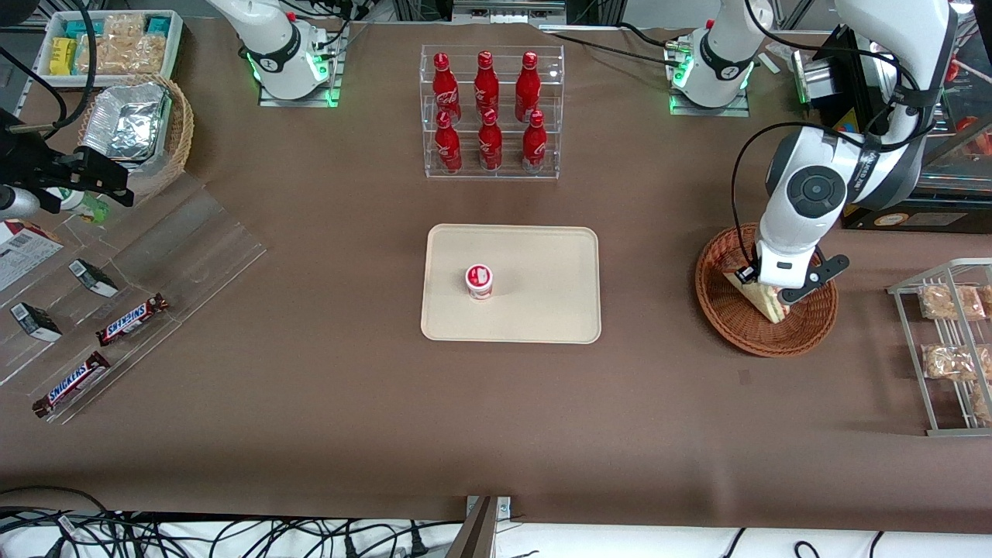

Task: Place sandwich from basket to tray
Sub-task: 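Lower the left gripper and close it on the sandwich, then lift the sandwich and carry it with the left gripper to the cream tray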

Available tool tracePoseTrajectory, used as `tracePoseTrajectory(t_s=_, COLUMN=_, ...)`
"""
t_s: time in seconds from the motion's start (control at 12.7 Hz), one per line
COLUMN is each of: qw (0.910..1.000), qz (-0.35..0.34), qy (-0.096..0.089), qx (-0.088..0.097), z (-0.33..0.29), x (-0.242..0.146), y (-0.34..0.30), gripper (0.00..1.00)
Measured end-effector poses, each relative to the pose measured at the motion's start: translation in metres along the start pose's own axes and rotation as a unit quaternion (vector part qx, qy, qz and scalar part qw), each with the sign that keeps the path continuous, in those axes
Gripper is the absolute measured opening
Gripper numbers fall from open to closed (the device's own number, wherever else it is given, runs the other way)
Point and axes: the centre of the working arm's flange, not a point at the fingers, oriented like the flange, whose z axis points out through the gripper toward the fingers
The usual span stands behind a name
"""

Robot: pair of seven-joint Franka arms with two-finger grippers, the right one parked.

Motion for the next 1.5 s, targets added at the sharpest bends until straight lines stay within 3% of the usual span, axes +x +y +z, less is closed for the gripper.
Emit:
tracePoseTrajectory(t_s=0.24, qw=0.9933, qz=0.103, qy=-0.027, qx=0.045, z=-0.045, x=0.017, y=0.002, gripper=0.27)
tracePoseTrajectory(t_s=0.39, qw=0.9889, qz=0.138, qy=-0.03, qx=0.047, z=-0.081, x=0.026, y=0.006, gripper=0.27)
tracePoseTrajectory(t_s=0.71, qw=0.9855, qz=0.162, qy=-0.045, qx=-0.018, z=-0.133, x=0.0, y=0.054, gripper=0.3)
tracePoseTrajectory(t_s=0.94, qw=0.9781, qz=0.189, qy=-0.05, qx=-0.071, z=-0.171, x=-0.034, y=0.097, gripper=0.31)
tracePoseTrajectory(t_s=1.18, qw=0.9674, qz=0.23, qy=-0.043, qx=-0.097, z=-0.192, x=-0.076, y=0.137, gripper=0.31)
tracePoseTrajectory(t_s=1.5, qw=0.962, qz=0.236, qy=-0.037, qx=-0.133, z=-0.171, x=-0.135, y=0.208, gripper=0.3)
